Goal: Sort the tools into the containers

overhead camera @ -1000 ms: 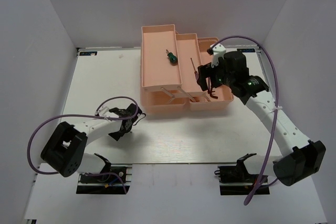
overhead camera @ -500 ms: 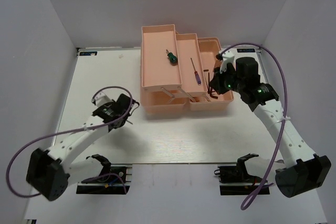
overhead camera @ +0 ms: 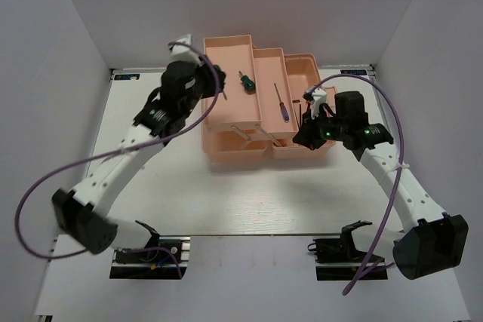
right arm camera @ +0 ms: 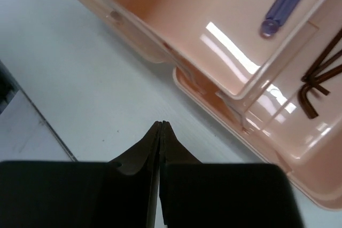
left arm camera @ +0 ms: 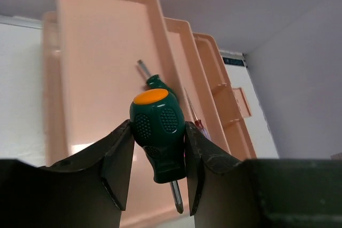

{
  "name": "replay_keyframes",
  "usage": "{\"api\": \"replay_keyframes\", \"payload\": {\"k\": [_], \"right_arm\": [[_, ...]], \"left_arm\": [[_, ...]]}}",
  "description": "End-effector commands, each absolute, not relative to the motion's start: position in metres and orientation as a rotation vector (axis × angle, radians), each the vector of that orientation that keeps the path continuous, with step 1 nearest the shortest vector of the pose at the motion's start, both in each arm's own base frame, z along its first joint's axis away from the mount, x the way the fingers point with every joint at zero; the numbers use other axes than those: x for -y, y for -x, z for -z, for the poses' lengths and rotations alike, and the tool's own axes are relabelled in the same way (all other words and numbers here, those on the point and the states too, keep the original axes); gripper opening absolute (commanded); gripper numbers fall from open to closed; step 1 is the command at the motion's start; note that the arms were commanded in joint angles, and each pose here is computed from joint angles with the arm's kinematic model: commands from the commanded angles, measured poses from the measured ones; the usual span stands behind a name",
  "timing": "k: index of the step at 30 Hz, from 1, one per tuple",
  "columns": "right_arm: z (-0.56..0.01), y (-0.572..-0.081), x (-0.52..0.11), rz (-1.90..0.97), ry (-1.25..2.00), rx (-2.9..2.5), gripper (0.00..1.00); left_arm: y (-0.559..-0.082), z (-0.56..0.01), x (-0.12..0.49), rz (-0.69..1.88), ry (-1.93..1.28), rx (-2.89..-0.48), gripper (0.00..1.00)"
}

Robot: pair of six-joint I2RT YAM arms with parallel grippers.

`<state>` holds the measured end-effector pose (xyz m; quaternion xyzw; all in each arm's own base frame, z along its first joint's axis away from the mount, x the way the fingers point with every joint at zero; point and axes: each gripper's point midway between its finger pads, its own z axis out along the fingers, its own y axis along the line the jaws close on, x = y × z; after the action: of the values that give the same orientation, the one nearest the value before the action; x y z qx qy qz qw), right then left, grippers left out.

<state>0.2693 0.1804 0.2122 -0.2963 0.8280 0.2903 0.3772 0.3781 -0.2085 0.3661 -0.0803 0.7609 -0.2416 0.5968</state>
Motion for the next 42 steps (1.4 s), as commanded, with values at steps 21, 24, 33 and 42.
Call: {"api": "replay_keyframes", "payload": {"k": [21, 24, 33, 42], "right_arm": [[-0.195, -0.186, -0.276, -0.947, 1.793, -1.298, 0.76], [-0.172, -0.199, -0.305, -0.754, 1.898, -1.302, 0.68], [-0.152, -0.241, -0.375, -0.38, 1.838, -1.393, 0.61], [-0.156, -0.276, -0.398, -0.108, 1.755, -1.409, 0.61]], "left_arm": [[-0.419, -0.389, 0.241, 0.471, -0.043, -1.784, 0.72], [-0.371, -0.391, 0.194, 0.422, 0.027, -1.727, 0.31], [-0.241, -0.233, 0.083, 0.31, 0.382, -1.918, 0.5], [-0.207, -0.137, 0.099, 0.506, 0.528, -2.07, 0.67]]}}
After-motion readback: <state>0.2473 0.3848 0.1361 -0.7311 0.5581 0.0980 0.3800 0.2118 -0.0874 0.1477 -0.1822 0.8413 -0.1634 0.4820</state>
